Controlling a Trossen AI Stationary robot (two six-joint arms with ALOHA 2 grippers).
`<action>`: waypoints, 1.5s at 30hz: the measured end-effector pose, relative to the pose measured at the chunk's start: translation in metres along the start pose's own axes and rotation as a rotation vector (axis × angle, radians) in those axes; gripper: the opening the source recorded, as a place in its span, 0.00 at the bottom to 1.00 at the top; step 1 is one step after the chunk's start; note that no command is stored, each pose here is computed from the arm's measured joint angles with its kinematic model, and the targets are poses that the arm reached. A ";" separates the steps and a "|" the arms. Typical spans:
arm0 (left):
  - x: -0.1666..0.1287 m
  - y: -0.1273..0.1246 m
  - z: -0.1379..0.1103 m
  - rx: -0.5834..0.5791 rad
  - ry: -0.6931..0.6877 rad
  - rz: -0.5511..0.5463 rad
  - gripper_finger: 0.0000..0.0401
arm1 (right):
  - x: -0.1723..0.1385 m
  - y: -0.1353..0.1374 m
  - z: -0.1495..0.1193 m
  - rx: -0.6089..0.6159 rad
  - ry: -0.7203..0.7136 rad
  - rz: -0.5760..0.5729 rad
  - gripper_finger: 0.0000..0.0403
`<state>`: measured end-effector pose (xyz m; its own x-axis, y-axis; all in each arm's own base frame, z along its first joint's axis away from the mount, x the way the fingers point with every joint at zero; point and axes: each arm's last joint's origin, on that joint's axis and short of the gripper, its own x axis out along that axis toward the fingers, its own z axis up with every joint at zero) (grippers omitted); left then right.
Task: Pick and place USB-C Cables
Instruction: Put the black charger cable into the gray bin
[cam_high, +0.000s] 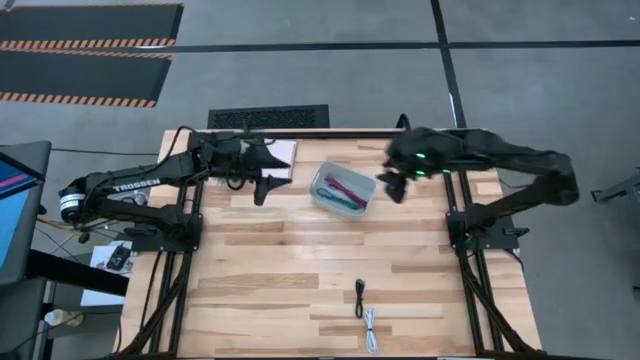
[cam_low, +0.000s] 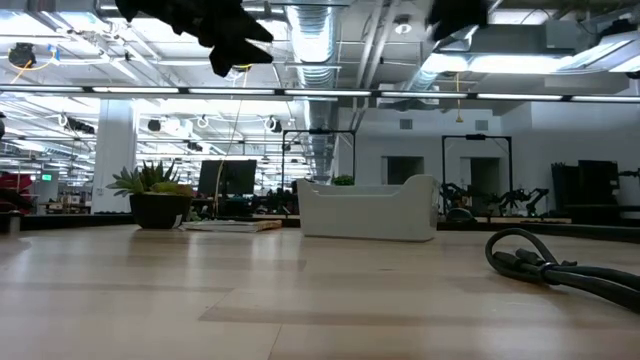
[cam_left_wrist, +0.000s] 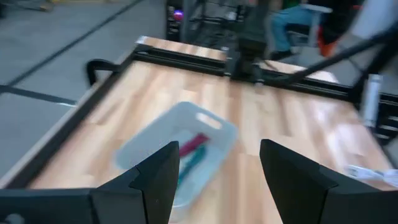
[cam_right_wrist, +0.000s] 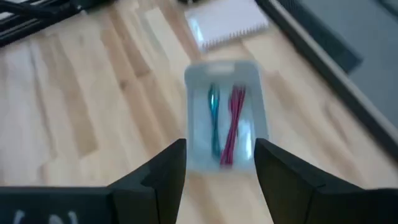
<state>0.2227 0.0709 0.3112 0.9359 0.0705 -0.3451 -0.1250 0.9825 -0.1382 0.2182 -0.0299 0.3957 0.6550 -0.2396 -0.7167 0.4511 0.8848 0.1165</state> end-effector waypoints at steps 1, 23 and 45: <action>0.003 -0.005 -0.001 0.004 0.007 -0.022 0.53 | -0.010 0.001 -0.007 0.025 0.013 -0.001 0.52; 0.143 -0.121 -0.086 0.165 0.077 -0.387 0.53 | 0.001 0.078 -0.140 0.145 0.229 -0.009 0.51; 0.261 -0.177 -0.145 0.426 -0.004 -0.594 0.53 | 0.020 0.124 -0.179 0.090 0.263 -0.071 0.51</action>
<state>0.4408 -0.1093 0.1108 0.8072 -0.4952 -0.3212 0.5423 0.8370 0.0725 0.1789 0.1466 0.2730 0.4451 -0.1777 -0.8777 0.5503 0.8275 0.1115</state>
